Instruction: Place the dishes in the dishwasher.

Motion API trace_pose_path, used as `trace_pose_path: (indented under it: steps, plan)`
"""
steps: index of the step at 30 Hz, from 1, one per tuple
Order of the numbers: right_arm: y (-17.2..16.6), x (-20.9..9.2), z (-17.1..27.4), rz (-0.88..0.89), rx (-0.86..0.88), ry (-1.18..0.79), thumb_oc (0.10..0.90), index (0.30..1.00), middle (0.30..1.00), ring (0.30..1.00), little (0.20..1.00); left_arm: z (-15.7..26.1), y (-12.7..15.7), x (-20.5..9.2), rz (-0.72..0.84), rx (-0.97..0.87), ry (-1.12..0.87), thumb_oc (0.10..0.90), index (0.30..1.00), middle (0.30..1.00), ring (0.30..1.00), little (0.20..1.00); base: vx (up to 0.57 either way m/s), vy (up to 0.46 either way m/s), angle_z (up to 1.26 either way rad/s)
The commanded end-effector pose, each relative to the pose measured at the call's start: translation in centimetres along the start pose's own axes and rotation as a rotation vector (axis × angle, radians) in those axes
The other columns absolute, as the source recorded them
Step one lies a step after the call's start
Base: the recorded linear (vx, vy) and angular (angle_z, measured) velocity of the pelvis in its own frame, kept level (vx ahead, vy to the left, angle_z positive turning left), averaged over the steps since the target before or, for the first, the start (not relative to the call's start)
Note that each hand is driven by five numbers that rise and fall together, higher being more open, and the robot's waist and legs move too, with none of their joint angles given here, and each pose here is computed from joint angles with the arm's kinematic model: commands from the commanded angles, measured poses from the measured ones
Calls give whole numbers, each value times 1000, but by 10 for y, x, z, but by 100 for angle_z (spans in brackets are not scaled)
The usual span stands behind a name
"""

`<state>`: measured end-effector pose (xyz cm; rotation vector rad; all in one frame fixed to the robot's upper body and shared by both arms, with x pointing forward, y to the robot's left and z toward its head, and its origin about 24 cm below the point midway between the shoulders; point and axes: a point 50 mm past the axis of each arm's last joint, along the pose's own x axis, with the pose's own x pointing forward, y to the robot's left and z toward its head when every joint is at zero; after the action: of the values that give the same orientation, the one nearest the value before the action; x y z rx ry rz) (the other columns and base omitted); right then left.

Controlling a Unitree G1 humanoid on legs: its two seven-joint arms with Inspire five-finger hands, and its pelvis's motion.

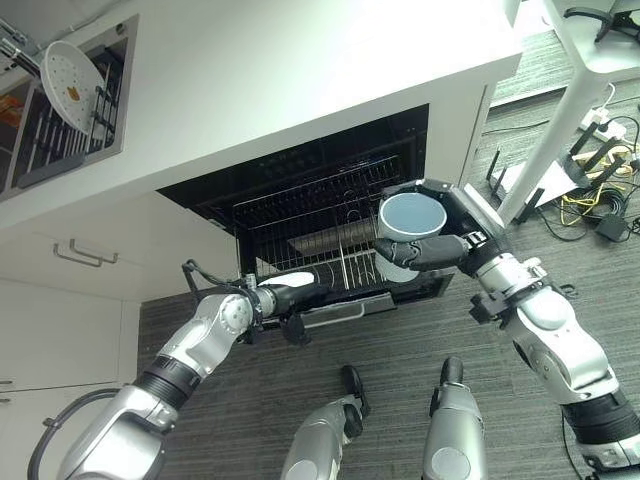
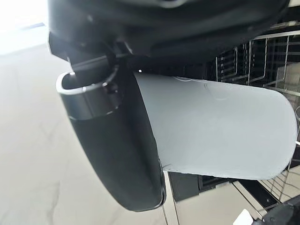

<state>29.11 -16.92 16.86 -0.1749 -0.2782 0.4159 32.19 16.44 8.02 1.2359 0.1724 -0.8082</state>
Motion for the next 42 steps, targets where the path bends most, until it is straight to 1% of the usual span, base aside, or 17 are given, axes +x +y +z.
trace_pose_path:
  steps: [1,3,8,13,17,18,24,25,30,34,36,37,42]
  plan:
    - [6,24,44,48,-79,-216,400,300,300,300,300,21,-24,-6,-150,86,-125,800,900,900,900,900,39,32,7]
    - [8,29,45,52,-63,-212,400,300,300,300,300,25,-23,-6,-154,102,-136,800,900,900,900,900,23,24,6]
    - [9,42,52,37,-85,-232,400,300,300,300,300,31,-18,-5,-154,148,-162,800,900,900,900,900,-11,30,22]
    - [4,48,47,-2,-108,-194,400,300,300,300,300,37,-17,-6,-165,169,-179,800,900,900,900,900,14,50,15]
    - [-3,54,38,-48,-135,-154,400,300,300,300,300,41,-19,-5,-180,187,-186,800,900,900,900,900,44,68,16]
    - [-10,57,36,-75,-145,-144,400,300,300,300,300,45,-18,-5,-186,197,-202,800,900,900,900,900,48,69,19]
    - [-27,66,37,-135,-167,-107,400,300,300,300,300,52,-11,-8,-195,236,-224,800,900,900,900,900,15,52,16]
    - [-35,70,37,-161,-180,-91,400,300,300,300,300,55,-6,-10,-172,258,-240,800,900,900,900,900,-27,48,6]
    - [-55,78,36,-233,-160,-53,400,300,300,300,300,61,14,-15,-134,326,-244,800,900,900,900,900,-73,30,10]
    - [-77,80,30,-302,-151,-26,400,300,300,300,300,68,31,-18,-84,357,-251,800,900,900,900,900,-57,54,8]
    - [-83,81,29,-320,-152,-20,400,300,300,300,300,70,36,-18,-67,365,-253,800,900,900,900,900,-66,54,11]
    - [-91,83,32,-341,-156,-20,400,300,300,300,300,73,45,-19,-44,377,-258,800,900,900,900,900,-106,53,5]
    - [-99,87,39,-394,-184,-25,400,300,300,300,300,78,61,-24,0,402,-258,800,900,900,900,900,-81,15,1]
